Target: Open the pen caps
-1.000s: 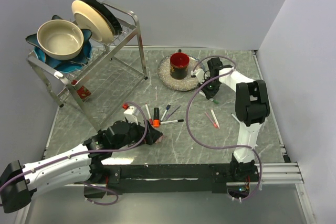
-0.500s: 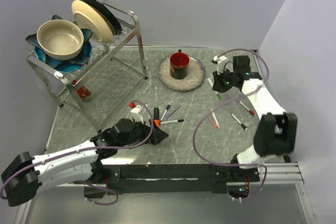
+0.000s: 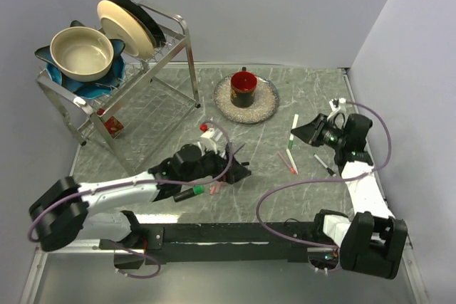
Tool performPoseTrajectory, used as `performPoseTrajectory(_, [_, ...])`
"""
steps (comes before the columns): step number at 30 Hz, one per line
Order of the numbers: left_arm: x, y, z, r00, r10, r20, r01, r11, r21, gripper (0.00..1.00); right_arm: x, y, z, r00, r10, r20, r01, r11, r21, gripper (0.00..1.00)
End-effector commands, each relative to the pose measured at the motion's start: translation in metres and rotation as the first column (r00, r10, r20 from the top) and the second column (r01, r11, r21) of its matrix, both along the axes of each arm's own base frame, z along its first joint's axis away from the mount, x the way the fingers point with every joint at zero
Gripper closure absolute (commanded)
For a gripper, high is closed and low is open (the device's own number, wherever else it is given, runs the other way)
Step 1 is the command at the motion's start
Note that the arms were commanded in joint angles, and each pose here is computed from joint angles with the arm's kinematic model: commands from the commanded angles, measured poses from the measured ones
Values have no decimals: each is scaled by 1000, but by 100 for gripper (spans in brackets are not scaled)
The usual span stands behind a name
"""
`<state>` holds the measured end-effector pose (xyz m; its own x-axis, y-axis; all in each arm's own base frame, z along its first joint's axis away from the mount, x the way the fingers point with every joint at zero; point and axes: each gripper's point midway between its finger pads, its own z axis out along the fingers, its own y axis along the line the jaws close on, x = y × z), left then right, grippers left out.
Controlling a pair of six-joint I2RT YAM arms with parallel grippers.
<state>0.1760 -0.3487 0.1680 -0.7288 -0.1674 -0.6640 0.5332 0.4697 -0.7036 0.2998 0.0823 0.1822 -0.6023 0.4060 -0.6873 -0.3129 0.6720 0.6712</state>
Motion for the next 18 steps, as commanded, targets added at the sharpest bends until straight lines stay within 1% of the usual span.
performPoseTrajectory(1, [13,-33,43,994,-60,87,68,993,-94,1,-9,15,36,995,67,78,-80,982,170,100])
performPoseTrajectory(3, [19,-44,35,994,-71,77,77,994,-75,1,-8,16,33,997,71,27,-75,978,195,100])
performPoseTrajectory(4, [22,-52,45,993,-81,89,89,992,-89,1,-6,15,31,998,62,14,-64,978,201,100])
performPoseTrajectory(6, [29,-64,34,994,-88,71,92,994,-64,1,-3,14,28,999,47,-19,-41,973,227,100])
performPoseTrajectory(7, [34,-71,42,993,-89,77,94,993,-72,0,-4,14,28,998,48,-28,-39,970,240,100])
performPoseTrajectory(8, [38,-77,30,994,-93,58,96,994,-50,1,-4,15,28,998,41,-50,-26,963,268,100])
performPoseTrajectory(9, [40,-80,28,994,-94,50,97,994,-46,1,-3,14,27,998,32,-47,-17,961,276,100])
performPoseTrajectory(10, [45,-88,37,994,-95,57,98,993,-59,0,-3,15,28,998,25,-51,-10,959,285,100])
performPoseTrajectory(11, [47,-93,25,995,-99,29,100,994,-37,1,-4,15,28,998,16,-67,5,952,306,100])
performPoseTrajectory(14, [54,-109,23,993,-116,10,117,993,-34,1,-5,16,30,997,16,-73,8,945,326,100])
performPoseTrajectory(18, [60,-122,24,992,-129,-3,129,990,-48,4,-6,17,30,997,23,-75,3,943,333,100])
